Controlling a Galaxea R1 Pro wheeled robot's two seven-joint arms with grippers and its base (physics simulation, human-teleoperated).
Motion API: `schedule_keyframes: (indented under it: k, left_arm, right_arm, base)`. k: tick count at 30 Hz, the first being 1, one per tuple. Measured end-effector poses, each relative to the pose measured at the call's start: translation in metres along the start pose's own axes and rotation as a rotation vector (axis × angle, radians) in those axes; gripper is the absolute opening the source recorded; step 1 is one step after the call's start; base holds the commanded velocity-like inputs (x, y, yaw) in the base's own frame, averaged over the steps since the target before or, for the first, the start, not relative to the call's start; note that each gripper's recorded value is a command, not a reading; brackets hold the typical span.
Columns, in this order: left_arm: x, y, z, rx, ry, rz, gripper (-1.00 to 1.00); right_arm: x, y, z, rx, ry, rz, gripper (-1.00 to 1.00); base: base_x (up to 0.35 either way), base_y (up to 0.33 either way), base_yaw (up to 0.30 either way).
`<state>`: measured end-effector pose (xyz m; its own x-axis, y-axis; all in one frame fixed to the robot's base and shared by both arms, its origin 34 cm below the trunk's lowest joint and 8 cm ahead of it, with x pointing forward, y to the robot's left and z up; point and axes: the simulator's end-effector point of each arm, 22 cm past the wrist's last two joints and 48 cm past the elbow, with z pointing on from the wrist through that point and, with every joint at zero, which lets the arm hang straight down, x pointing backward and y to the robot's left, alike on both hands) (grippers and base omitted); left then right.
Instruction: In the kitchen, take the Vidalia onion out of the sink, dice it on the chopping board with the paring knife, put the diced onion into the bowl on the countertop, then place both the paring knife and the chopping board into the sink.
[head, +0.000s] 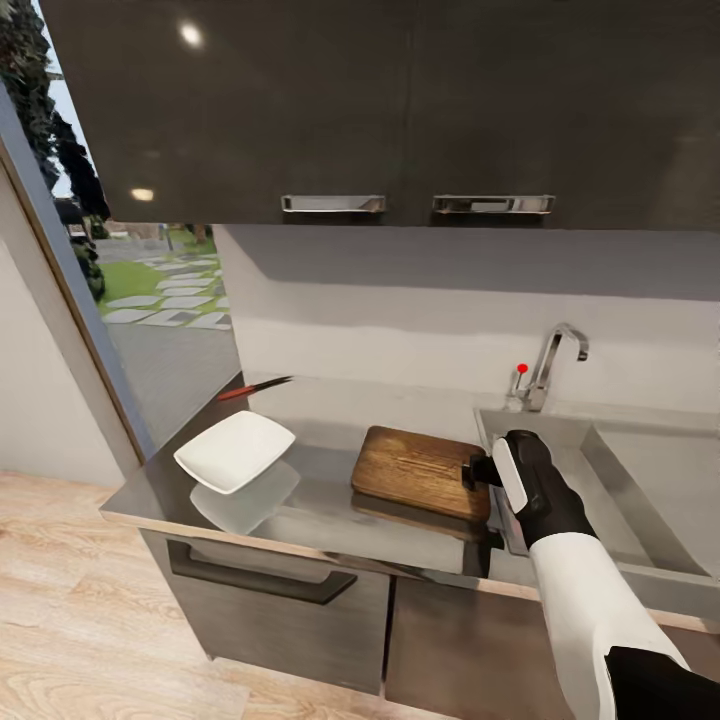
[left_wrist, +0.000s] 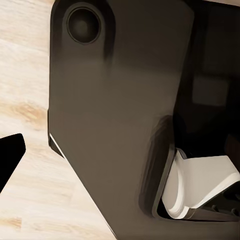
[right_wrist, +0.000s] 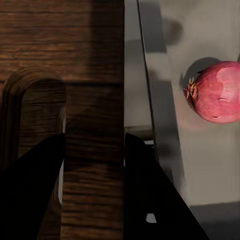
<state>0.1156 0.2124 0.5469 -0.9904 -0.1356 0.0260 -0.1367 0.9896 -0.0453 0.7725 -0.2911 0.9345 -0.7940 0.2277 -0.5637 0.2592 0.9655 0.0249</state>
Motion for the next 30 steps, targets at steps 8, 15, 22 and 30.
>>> schedule_keyframes:
  k: [8, 15, 22, 30]
  left_arm:
    - [0.0, 0.0003, 0.0, 0.0, 0.0, 0.0, 1.0]
    - [-0.0001, 0.0006, 0.0, -0.001, 0.0, 0.0, 1.0]
    - [-0.0001, 0.0006, 0.0, -0.001, 0.0, 0.0, 1.0]
    - [0.0, -0.0001, 0.0, 0.0, 0.0, 0.0, 1.0]
  right_arm:
    - [0.0, -0.0007, 0.0, 0.003, 0.0, -0.002, -1.0]
    - [0.0, -0.0001, 0.0, 0.0, 0.0, 0.0, -1.0]
    - [-0.0001, 0.0, 0.0001, -0.002, 0.0, 0.003, -1.0]
    - [-0.0001, -0.0009, 0.0003, 0.001, 0.0, 0.003, -1.0]
  base:
    - [-0.002, -0.004, 0.081]
    - [0.0, 0.0, 0.064]
    - [-0.008, 0.0, 0.099]
    - [-0.133, 0.0, 0.015]
